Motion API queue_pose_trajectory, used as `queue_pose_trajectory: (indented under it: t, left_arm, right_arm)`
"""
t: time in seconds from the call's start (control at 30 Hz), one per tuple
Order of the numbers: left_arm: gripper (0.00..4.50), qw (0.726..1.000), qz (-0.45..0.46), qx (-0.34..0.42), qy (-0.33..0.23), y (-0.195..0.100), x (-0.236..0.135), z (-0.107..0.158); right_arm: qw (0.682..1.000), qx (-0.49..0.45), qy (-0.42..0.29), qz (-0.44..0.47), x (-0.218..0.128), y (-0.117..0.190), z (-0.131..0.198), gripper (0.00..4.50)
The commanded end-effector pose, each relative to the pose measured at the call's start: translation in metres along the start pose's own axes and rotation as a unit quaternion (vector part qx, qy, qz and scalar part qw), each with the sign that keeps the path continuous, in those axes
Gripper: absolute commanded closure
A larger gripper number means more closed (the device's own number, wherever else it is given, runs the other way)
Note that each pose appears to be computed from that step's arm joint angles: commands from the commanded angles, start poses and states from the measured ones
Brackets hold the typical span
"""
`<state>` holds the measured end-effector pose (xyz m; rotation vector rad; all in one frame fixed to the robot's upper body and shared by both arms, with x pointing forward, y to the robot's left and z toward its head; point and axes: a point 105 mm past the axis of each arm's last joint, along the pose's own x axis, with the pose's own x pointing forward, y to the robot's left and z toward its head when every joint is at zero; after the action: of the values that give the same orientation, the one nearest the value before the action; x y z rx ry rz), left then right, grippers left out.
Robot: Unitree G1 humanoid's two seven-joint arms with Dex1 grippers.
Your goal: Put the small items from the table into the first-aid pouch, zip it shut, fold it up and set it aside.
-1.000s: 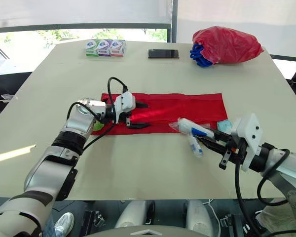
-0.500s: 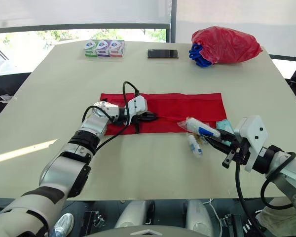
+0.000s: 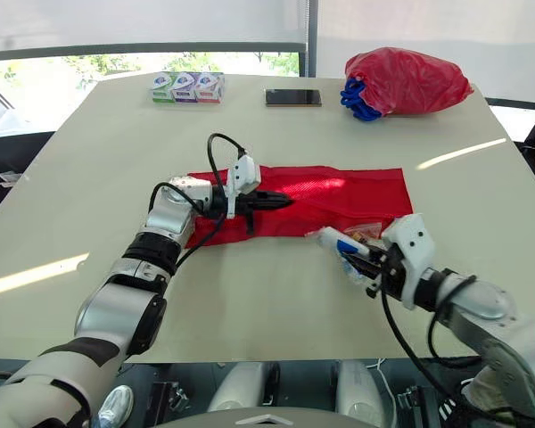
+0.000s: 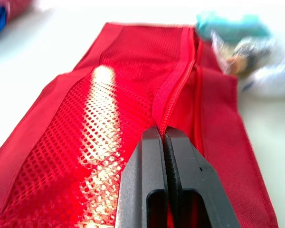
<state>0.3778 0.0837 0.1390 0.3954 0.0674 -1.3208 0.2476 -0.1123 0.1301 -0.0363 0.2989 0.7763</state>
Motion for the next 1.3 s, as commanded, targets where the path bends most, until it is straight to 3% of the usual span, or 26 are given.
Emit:
queue_pose_trajectory:
  t: [0.03, 0.37, 0.7, 0.77, 0.83, 0.93, 1.23, 1.3]
  left_arm:
    - [4.48, 0.999, -0.016, 0.016, -0.031, -0.006, 0.001, 0.017]
    - [4.48, 1.000, -0.020, 0.004, -0.024, -0.013, 0.003, 0.011]
    - [4.48, 1.000, -0.015, 0.002, -0.026, -0.014, 0.008, 0.010]
    - [4.50, 1.000, -0.014, 0.002, -0.026, -0.013, 0.008, 0.011]
    - [4.50, 1.000, -0.014, 0.004, -0.024, -0.013, 0.008, 0.010]
    - [4.50, 1.000, -0.010, 0.003, -0.020, -0.012, 0.007, 0.007]
    - [4.50, 1.000, -0.007, 0.003, -0.007, -0.012, 0.004, 0.000]
    - [4.50, 1.000, -0.007, 0.004, -0.006, -0.012, 0.003, 0.000]
  right_arm:
    - [1.000, 0.017, -0.008, -0.017, 0.027, -0.001, 0.007, 4.28]
    - [0.996, 0.042, -0.027, -0.069, 0.095, -0.004, 0.023, 4.28]
    - [0.998, 0.013, -0.057, -0.022, 0.139, 0.021, 0.035, 4.28]
    - [0.999, 0.005, -0.053, -0.009, 0.141, 0.023, 0.034, 3.27]
    - [0.999, 0.003, -0.046, 0.023, 0.138, 0.032, 0.031, 2.76]
    - [0.998, -0.013, -0.043, 0.037, 0.129, 0.031, 0.029, 1.24]
    - [0.995, -0.033, -0.034, 0.091, 0.081, 0.024, 0.034, 1.24]
    - [0.996, -0.040, -0.035, 0.078, 0.075, 0.017, 0.033, 1.74]
